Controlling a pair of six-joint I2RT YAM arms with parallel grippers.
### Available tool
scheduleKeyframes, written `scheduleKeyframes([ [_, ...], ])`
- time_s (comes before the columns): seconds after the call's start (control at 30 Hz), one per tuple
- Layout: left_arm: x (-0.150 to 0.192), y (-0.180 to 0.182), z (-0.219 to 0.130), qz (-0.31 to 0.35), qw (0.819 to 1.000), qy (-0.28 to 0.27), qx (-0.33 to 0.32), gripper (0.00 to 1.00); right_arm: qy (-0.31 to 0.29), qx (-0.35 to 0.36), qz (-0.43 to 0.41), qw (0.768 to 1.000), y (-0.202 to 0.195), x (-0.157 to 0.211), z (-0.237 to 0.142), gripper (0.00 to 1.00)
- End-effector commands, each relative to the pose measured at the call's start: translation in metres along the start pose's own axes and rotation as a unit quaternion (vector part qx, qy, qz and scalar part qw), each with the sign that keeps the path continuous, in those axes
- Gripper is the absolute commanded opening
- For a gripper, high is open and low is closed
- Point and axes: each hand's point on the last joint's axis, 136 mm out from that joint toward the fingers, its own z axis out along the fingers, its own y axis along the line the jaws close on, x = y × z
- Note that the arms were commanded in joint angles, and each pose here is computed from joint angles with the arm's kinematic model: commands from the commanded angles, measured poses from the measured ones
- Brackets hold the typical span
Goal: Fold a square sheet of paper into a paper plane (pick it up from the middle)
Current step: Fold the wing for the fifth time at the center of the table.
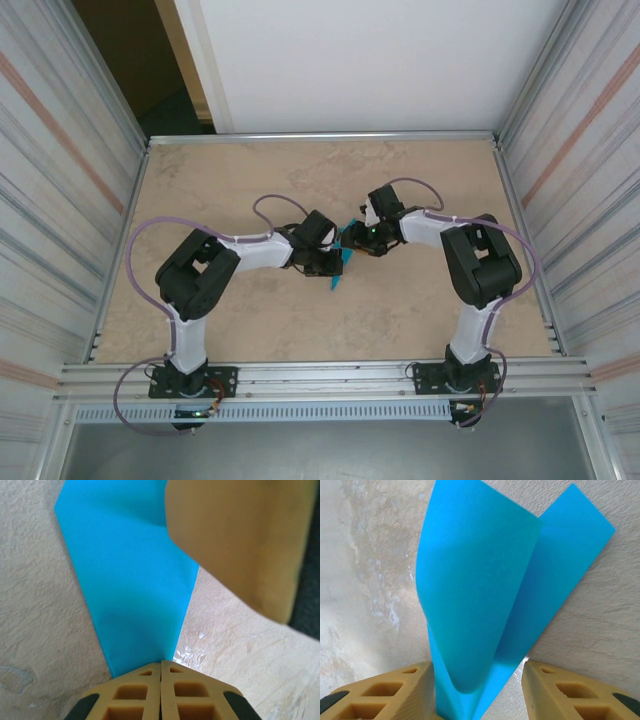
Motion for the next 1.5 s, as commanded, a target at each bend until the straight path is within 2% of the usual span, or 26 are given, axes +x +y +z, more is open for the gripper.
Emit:
scheduleKeyframes([
  [0.0, 0.026, 0.025, 0.01, -0.017, 0.998, 0.035, -0.041, 0.08, 0.003, 0.005, -0.002, 1.0, -0.006, 0.011, -0.009, 0.46],
  [0.13, 0.025, 0.023, 0.009, -0.015, 0.999, 0.034, -0.04, 0.08, -0.004, 0.003, -0.008, 1.0, -0.004, 0.02, -0.014, 0.37],
  [0.33, 0.025, 0.024, 0.008, -0.015, 0.999, 0.033, -0.039, 0.08, -0.059, -0.001, -0.019, 0.998, 0.004, 0.009, -0.041, 0.41],
  [0.4, 0.024, 0.023, 0.008, -0.013, 0.999, 0.032, -0.039, 0.08, -0.059, -0.019, -0.037, 0.997, 0.017, 0.01, -0.043, 0.4],
  [0.6, 0.024, 0.023, 0.008, -0.012, 0.999, 0.031, -0.037, 0.07, -0.024, -0.032, -0.039, 0.998, 0.028, 0.016, -0.024, 0.2],
  [0.77, 0.025, 0.023, 0.008, -0.014, 0.999, 0.031, -0.035, 0.07, -0.011, -0.05, -0.033, 0.998, 0.032, 0.015, -0.013, 0.12],
  [0.93, 0.025, 0.022, 0.008, -0.014, 0.999, 0.03, -0.035, 0.07, 0.008, -0.054, -0.028, 0.998, 0.029, 0.017, 0.0, 0.09],
  [1.47, 0.026, 0.023, 0.008, -0.016, 0.999, 0.031, -0.036, 0.07, 0.029, -0.027, -0.002, 0.999, 0.006, 0.019, 0.019, 0.09],
])
